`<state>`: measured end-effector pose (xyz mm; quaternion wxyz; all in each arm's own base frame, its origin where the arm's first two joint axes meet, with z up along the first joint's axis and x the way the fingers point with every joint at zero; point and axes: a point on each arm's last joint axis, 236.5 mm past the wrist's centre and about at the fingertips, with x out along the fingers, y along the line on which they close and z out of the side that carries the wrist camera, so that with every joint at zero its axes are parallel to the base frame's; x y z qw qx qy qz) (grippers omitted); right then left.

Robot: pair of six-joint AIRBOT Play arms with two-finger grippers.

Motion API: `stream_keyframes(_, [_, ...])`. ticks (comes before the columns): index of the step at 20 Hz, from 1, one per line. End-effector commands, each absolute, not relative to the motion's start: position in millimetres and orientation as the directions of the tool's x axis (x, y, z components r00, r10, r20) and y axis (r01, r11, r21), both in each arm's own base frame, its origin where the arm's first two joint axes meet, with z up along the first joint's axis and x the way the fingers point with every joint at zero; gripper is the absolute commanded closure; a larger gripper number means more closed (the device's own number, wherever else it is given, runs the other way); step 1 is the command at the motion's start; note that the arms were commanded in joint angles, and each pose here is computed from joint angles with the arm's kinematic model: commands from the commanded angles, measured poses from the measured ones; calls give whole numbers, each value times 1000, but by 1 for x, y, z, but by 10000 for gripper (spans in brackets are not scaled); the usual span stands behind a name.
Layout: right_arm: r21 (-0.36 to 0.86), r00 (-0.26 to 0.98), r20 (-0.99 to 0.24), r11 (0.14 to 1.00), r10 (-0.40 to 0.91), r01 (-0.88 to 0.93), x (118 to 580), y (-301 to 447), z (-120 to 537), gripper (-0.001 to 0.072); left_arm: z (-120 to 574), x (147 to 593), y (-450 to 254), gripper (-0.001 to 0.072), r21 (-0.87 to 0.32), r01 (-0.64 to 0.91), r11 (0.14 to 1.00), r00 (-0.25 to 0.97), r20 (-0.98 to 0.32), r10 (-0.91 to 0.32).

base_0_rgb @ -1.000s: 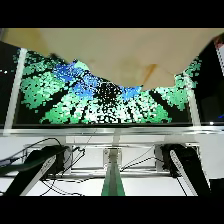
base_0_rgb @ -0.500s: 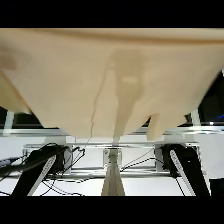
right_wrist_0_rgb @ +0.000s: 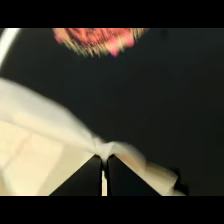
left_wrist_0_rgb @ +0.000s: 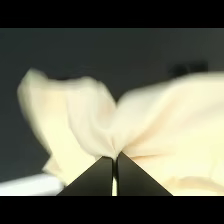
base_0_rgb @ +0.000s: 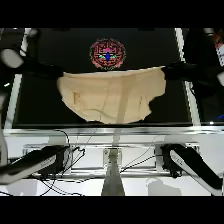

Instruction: Fold the clothes and pants, and hang the long-sleeved shirts on hangers.

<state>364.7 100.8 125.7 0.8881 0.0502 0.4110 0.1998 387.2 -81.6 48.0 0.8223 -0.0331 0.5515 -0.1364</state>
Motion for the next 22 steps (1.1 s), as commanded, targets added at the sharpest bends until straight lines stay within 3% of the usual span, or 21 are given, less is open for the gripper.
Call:
stream_keyframes(1, [257,532,-772,936,349,-241,405,91,61,702,-11,412,-113,690,-341,176,924,286,-880,-379])
stream_keyframes(6, [189,699,-667,966,260,-179,459,71,67,702,28,459,-142,690,-457,217,863,476,-722,-502])
stream_keyframes(11, [122,845,-508,985,167,-121,494,46,104,702,50,486,-137,671,-416,258,872,587,-650,-484])
stream_keyframes(12, [119,857,-494,987,149,-104,497,38,108,702,49,486,-134,447,-404,259,877,585,-657,-475])
stream_keyframes(13, [117,863,-489,990,131,-84,498,28,109,702,46,484,-131,67,-396,260,880,577,-667,-471])
stream_keyframes(14, [117,866,-489,991,109,-58,499,15,109,702,43,478,-132,19,-400,265,877,552,-683,-479])
stream_keyframes(17, [124,851,-523,992,40,29,493,-30,101,702,29,448,-132,23,-447,272,852,424,-739,-523])
stream_keyframes(19, [136,815,-579,987,11,83,481,-58,87,702,21,428,-132,89,-483,257,837,340,-765,-547])
stream_keyframes(22, [148,762,-648,979,-12,142,462,-87,71,702,8,401,-143,89,-523,254,814,232,-784,-576])
